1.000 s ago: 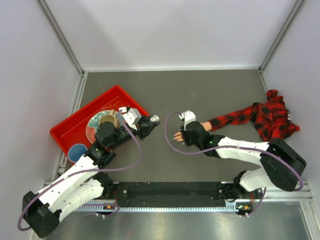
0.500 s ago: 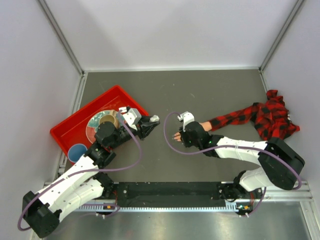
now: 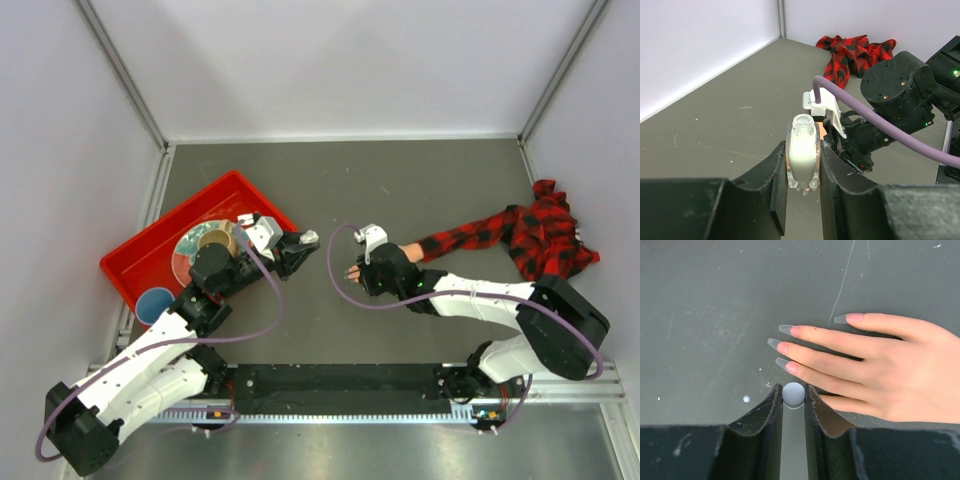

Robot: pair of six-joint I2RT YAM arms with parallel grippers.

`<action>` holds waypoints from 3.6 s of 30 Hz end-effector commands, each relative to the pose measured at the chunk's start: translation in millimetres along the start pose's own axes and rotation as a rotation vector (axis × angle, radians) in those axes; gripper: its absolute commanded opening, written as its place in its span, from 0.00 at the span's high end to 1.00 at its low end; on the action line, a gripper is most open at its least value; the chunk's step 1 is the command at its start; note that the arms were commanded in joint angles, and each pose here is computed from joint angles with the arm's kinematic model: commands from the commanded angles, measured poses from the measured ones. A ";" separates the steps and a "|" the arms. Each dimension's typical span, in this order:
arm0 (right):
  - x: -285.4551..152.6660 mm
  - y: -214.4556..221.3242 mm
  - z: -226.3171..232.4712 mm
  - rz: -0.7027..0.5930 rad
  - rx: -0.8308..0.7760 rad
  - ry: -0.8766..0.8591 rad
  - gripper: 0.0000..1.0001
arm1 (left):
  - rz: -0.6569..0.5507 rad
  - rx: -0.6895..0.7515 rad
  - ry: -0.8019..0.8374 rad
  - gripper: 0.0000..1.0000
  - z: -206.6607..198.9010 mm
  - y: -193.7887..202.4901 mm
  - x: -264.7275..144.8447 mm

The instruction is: Paint the nails

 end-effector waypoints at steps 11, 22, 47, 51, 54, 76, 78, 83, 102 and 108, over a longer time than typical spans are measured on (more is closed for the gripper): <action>-45.1 -82.1 10.1 -0.173 0.070 -0.013 1.00 | -0.053 -0.007 -0.010 1.00 -0.2 -25.0 -2.7; -164.0 -192.5 9.8 -0.350 0.027 -0.089 1.00 | -0.019 -0.005 0.220 1.00 -34.6 -46.5 -14.7; -234.7 -217.8 118.2 -0.244 -0.111 -0.710 1.00 | 0.060 -0.019 0.552 1.00 -61.3 -38.0 9.6; -229.0 -211.0 120.1 -0.229 -0.112 -0.708 1.00 | 0.069 -0.022 0.545 1.00 -59.3 -34.6 12.3; -228.1 -208.3 120.2 -0.224 -0.114 -0.706 1.00 | 0.070 -0.025 0.545 1.00 -59.3 -34.1 12.6; -228.3 -211.6 110.3 -0.269 -0.115 -0.641 1.00 | 0.070 -0.031 0.540 1.00 -59.0 -33.3 13.7; -228.6 -212.4 110.5 -0.271 -0.115 -0.642 1.00 | 0.071 -0.030 0.537 1.00 -58.6 -33.0 13.9; -230.1 -214.4 111.8 -0.278 -0.115 -0.650 1.00 | 0.079 -0.037 0.537 1.00 -58.4 -30.4 14.7; -227.9 -212.7 118.0 -0.260 -0.106 -0.688 1.00 | 0.067 -0.031 0.535 1.00 -58.2 -33.2 14.9; -225.5 -212.7 119.7 -0.256 -0.103 -0.694 1.00 | 0.070 -0.034 0.535 1.00 -58.4 -32.2 14.4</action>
Point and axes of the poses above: each gripper's point midway between its finger pads, its own x axis out along the fingers, its own z axis along the line the jaws close on, y = z × x, the point moved 3 cm from there along -x, back along the fingers, and after that the axes turned 4 degrees about x, right-handed, at the moved point
